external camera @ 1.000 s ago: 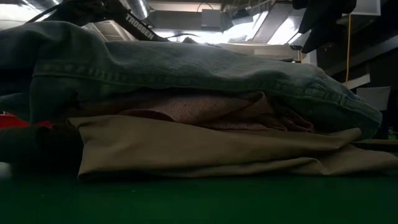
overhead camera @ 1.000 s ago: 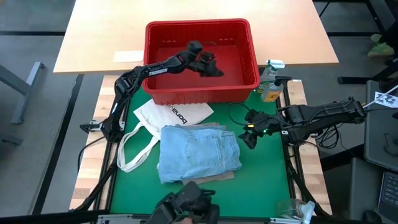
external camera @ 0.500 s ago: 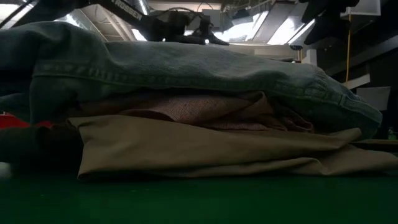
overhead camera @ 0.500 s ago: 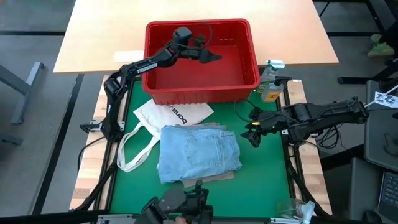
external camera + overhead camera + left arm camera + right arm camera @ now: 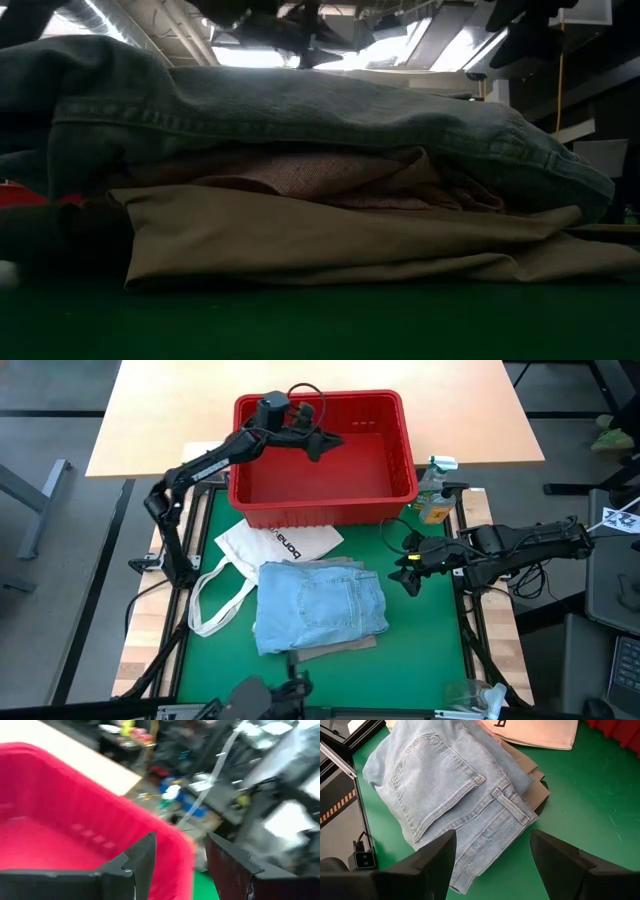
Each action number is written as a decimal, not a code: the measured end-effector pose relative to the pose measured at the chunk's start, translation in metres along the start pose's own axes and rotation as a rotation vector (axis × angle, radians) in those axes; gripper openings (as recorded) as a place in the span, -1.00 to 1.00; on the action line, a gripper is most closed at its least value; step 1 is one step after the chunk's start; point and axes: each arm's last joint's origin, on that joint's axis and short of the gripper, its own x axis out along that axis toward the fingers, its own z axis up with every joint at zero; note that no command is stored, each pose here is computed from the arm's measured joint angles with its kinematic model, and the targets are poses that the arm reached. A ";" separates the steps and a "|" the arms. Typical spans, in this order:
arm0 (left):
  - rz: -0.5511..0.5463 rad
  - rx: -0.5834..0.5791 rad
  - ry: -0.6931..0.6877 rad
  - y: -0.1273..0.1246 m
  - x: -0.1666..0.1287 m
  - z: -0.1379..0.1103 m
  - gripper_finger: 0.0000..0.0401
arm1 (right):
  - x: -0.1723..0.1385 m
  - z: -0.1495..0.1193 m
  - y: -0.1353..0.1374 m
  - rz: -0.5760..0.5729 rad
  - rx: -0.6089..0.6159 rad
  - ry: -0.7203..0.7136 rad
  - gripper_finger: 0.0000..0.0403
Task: Fold laundry
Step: Put the stacked clothing into the red laundry bin
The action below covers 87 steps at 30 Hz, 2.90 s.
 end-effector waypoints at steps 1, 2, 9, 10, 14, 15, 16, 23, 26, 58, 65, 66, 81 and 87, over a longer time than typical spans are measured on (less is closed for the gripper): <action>0.052 0.022 0.010 -0.003 -0.006 0.001 -0.18 | 0.000 0.000 0.000 0.000 0.000 0.000 0.26; 0.111 0.042 0.024 -0.007 -0.011 0.001 -0.18 | 0.000 0.000 0.000 0.001 0.000 -0.001 0.26; 0.499 0.163 0.170 -0.019 -0.046 -0.006 -0.18 | 0.000 0.000 0.000 0.001 0.000 -0.001 0.26; 0.535 0.166 0.193 -0.022 -0.050 -0.008 -0.18 | 0.000 0.000 0.000 0.001 0.000 -0.001 0.26; 0.587 0.201 0.293 -0.033 -0.062 -0.015 -0.18 | 0.000 0.000 0.000 0.001 0.000 -0.001 0.26; 0.584 0.204 0.310 -0.037 -0.064 -0.016 -0.18 | 0.000 0.000 0.000 0.001 0.000 -0.001 0.26; 0.579 0.207 0.324 -0.042 -0.067 -0.017 -0.18 | 0.000 0.000 0.000 0.001 0.000 -0.001 0.26; 0.529 0.225 0.424 -0.081 -0.088 -0.027 -0.18 | 0.000 0.000 0.000 0.001 0.000 -0.001 0.26; 0.497 0.225 0.467 -0.099 -0.098 -0.032 -0.18 | 0.000 0.000 0.000 0.004 0.000 0.003 0.26; 0.550 -0.363 1.034 -0.244 -0.141 -0.151 -0.18 | -0.001 -0.005 0.005 0.156 0.154 0.178 0.26; 0.613 -0.324 1.320 -0.243 -0.141 -0.222 -0.18 | -0.001 -0.005 0.005 0.156 0.151 0.179 0.26; 0.621 -0.298 1.348 -0.240 -0.141 -0.232 -0.18 | -0.001 -0.005 0.005 0.156 0.150 0.179 0.26; 0.483 -0.323 1.151 -0.169 -0.122 -0.384 -0.18 | 0.000 -0.004 0.003 0.103 0.146 0.130 0.26; 0.509 -0.433 1.076 -0.152 -0.132 -0.405 -0.18 | 0.000 -0.004 0.003 0.105 0.165 0.134 0.26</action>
